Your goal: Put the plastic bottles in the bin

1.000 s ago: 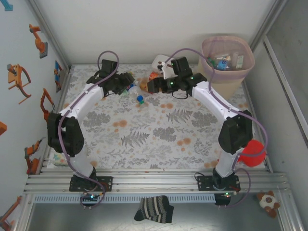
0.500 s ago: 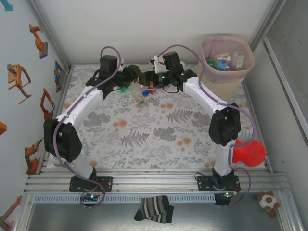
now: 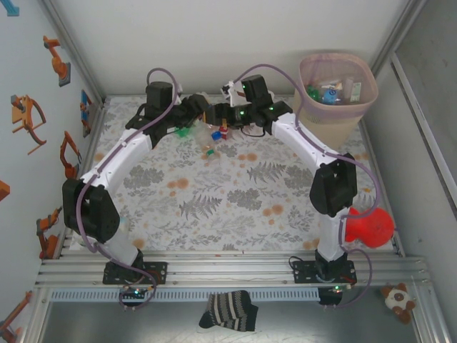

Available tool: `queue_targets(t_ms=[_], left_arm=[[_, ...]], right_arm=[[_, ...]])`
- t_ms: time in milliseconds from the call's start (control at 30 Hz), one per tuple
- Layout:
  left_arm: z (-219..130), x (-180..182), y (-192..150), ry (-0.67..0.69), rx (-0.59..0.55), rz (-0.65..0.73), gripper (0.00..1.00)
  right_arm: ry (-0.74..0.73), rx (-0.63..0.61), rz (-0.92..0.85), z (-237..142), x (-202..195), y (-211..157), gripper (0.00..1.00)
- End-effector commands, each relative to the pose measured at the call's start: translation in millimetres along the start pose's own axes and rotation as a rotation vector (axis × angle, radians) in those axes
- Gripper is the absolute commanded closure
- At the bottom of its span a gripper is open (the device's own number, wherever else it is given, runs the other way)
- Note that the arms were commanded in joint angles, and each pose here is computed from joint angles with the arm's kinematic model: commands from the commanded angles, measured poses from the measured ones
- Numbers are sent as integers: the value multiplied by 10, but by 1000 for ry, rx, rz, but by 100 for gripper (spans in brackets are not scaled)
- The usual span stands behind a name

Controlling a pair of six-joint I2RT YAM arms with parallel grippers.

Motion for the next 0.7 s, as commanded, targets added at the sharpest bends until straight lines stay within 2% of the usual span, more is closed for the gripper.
queue_targets(t_ms=[0,100,267,367,667], left_arm=[[-160,-322,-20,-93,-4,28,48],[-172,-329,-18,-95,-6,28,47],[-286,-318,21,-65,-37,45,32],[-402,-275,64,-35,-67,62,26],[-558,-107,45,5,-78,81,25]], right_arm=[[10,-21,-15,13,91,68,36],[15,-29,-23,-15,124,89,43],[-13,-72,-41,-165,120,175,45],[-41,-110,-48,-347,69,272,45],[-171,-248,-65,-1258,-219,667,45]])
Point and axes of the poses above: each hand's point on the last joint's axis, 136 mm out from that joint toward the fingers, its own z axis out along the fingers, its own x axis along the line the jaws close on, y = z × x, the point moved 1 cm from there along -z, back along the fingers, and after that the axes turned 8 degrees about z, right-handed, at the moved point
